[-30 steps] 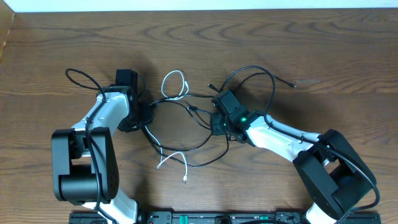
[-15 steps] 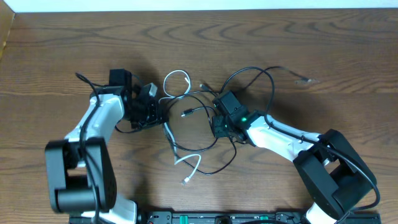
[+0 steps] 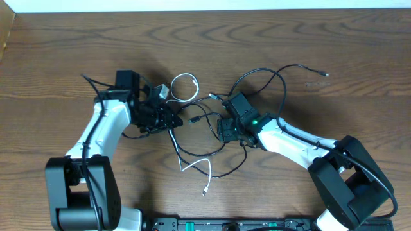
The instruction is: Untangle cables
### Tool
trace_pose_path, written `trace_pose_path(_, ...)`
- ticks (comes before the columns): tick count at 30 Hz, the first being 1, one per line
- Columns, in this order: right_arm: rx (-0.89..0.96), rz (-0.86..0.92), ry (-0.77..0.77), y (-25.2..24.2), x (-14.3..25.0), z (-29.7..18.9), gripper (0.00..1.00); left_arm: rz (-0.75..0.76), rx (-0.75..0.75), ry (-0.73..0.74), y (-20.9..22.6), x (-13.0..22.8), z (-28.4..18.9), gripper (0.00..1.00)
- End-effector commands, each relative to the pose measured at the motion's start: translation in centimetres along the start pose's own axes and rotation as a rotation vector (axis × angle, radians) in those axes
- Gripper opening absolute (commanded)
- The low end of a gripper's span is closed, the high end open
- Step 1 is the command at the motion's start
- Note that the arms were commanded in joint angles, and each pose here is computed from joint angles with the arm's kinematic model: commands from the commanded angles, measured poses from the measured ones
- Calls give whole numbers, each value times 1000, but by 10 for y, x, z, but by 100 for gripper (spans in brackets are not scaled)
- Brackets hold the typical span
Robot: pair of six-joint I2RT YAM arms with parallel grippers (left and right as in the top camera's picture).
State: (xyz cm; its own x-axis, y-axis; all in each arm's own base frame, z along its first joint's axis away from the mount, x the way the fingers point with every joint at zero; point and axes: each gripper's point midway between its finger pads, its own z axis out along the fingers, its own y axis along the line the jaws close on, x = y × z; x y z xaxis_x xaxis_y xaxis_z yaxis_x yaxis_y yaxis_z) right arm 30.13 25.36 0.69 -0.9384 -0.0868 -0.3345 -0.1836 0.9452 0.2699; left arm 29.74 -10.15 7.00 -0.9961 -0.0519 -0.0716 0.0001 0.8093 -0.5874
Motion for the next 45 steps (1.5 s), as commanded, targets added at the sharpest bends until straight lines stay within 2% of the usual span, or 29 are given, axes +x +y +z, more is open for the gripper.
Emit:
trace_pose_path(1,35,5,44,-13,15,7,68,-29,-147,-13,13,-3,4,36)
trace_pose_path(3,35,5,44,-13,15,7,68,-95,-278,-50,30,-8,3,36)
trace_pose_path(6,35,5,44,-13,15,7,70,-144,-362,-88,41,-13,0,41)
trace_pose_path(8,35,4,45,-13,16,7,71,-138,-361,-99,41,-16,0,46)
trace_pose_path(13,36,5,45,-13,16,7,71,-125,-310,-112,27,-23,-3,49)
trace_pose_path(18,40,5,51,-14,17,7,74,-81,-282,-172,4,-34,-31,53)
trace_pose_path(19,39,5,51,-14,17,7,75,-64,-280,-195,0,-36,-37,56)
trace_pose_path(23,39,5,50,-14,17,7,84,-54,-369,-263,7,-38,-58,89)
trace_pose_path(24,38,5,48,-13,16,7,85,-63,-422,-267,15,-37,-62,91)
trace_pose_path(30,37,5,48,-13,16,7,90,-93,-559,-235,48,-28,-55,93)
trace_pose_path(32,37,5,48,-13,16,7,92,-99,-565,-217,54,-26,-48,96)
trace_pose_path(45,35,5,44,-13,16,7,95,-141,-594,-92,83,-17,-9,98)
